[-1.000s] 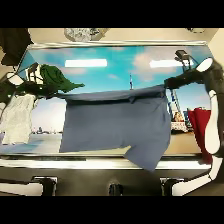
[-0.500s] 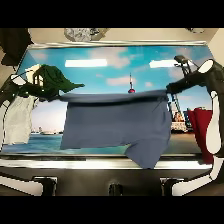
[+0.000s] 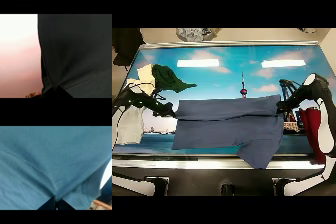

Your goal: Fold the shirts.

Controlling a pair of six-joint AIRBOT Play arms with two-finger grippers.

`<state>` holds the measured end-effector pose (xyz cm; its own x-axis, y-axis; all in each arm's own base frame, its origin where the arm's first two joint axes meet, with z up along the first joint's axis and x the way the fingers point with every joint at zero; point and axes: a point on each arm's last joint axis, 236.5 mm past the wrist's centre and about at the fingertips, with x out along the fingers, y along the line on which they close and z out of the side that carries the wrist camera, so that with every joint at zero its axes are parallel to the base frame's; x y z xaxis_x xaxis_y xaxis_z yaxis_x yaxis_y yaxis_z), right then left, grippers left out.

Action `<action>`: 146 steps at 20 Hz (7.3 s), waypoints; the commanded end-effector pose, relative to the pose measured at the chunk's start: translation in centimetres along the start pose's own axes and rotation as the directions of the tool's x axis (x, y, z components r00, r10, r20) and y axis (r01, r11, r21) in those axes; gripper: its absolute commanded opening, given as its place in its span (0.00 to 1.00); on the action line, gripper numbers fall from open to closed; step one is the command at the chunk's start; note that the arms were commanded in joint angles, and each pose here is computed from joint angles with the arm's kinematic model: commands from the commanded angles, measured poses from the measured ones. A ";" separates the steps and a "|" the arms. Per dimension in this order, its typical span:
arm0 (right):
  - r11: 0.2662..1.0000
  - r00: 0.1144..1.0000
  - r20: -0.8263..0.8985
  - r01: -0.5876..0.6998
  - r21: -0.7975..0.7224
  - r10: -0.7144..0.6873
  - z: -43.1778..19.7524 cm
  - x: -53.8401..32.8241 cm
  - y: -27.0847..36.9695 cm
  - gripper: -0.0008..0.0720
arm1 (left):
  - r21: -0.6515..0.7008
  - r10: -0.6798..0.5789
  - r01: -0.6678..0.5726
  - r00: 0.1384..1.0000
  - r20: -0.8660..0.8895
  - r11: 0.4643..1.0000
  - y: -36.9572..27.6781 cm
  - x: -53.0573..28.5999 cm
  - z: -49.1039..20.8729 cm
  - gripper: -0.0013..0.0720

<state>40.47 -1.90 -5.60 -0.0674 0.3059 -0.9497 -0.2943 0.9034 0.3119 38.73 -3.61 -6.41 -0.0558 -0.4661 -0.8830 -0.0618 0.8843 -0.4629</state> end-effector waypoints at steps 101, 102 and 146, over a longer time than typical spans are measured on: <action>0.897 0.902 0.271 -0.394 0.202 0.335 4.7 4.9 -0.6 0.97 | 0.336 -0.121 -0.049 0.876 0.466 0.940 -20.4 -13.1 2.7 0.86; 0.903 0.904 0.265 -0.389 0.183 0.335 5.2 5.0 0.3 0.74 | 0.362 -0.131 -0.046 0.884 0.449 0.931 -21.6 -12.1 2.4 0.86; 0.772 0.693 0.347 -0.601 -0.206 0.632 13.9 3.3 38.7 1.00 | 0.486 -0.375 -0.092 0.519 0.768 0.869 -32.1 -30.3 -2.3 0.07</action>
<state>42.29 33.60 6.71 0.1243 0.8493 -0.5131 -0.4499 0.5092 0.7337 42.74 -19.92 31.31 0.7091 -0.5711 -0.4134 0.4259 0.8143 -0.3943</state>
